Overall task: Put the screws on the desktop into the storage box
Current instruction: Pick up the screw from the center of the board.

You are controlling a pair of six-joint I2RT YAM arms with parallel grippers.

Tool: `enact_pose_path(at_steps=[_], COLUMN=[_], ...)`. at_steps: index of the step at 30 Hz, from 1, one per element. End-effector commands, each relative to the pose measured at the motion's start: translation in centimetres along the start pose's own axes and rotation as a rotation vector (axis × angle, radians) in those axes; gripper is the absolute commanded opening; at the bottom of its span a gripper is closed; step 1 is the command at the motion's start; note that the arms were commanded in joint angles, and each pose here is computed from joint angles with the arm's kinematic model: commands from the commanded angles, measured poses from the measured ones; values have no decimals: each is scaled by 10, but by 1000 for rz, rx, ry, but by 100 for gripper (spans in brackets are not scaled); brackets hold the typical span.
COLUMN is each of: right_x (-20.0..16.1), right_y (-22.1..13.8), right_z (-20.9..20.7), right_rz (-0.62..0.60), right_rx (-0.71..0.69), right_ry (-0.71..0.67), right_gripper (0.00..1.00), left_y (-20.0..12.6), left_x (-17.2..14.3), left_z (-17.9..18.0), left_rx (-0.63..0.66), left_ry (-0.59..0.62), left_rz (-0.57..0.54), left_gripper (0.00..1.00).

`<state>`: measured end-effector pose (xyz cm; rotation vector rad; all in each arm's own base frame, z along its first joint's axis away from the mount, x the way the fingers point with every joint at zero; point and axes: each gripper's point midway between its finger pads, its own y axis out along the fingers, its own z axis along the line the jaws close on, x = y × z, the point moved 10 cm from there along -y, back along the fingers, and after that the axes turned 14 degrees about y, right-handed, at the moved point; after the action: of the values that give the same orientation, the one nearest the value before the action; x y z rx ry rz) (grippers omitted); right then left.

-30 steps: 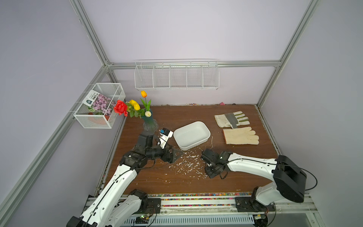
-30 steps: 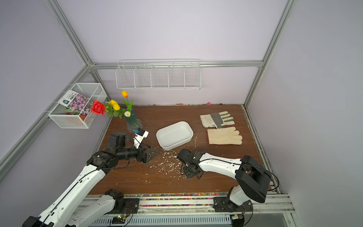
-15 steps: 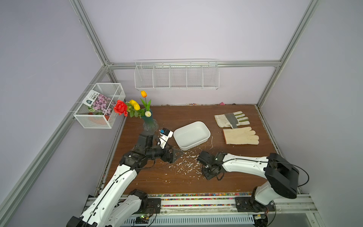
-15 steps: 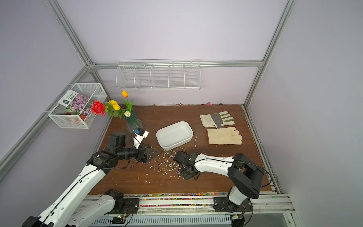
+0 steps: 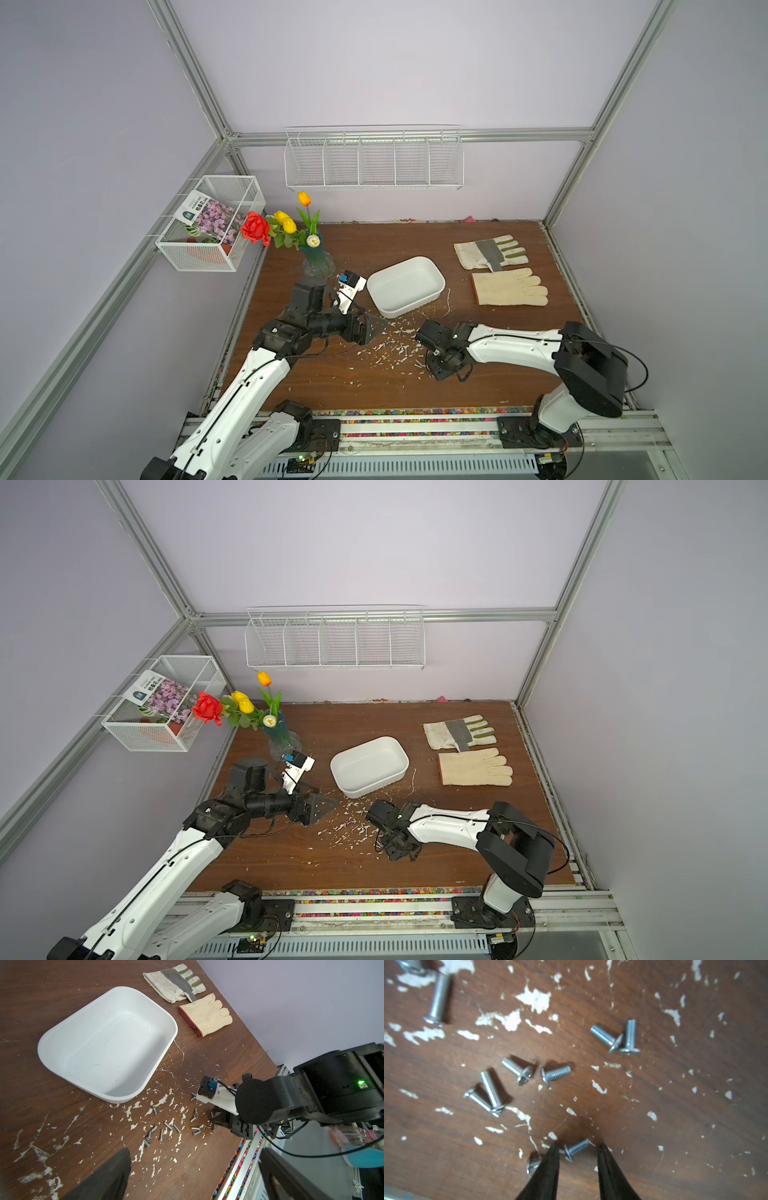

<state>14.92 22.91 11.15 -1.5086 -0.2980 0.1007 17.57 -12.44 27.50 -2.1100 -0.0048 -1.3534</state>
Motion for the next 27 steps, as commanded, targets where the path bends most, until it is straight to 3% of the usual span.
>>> enact_pose_path(at_steps=[1,27], right_x=[2,7], right_y=[2,9], right_z=[6,10], right_rz=[-8,-26], right_rx=[-6,-21], right_ry=[2,5], right_gripper=[35,28], left_y=[1,0], left_x=[-3,-3], left_z=[0,-1], left_rx=[-6,-4], left_ry=[-1,0], left_rz=[1,-1], left_gripper=[100,100])
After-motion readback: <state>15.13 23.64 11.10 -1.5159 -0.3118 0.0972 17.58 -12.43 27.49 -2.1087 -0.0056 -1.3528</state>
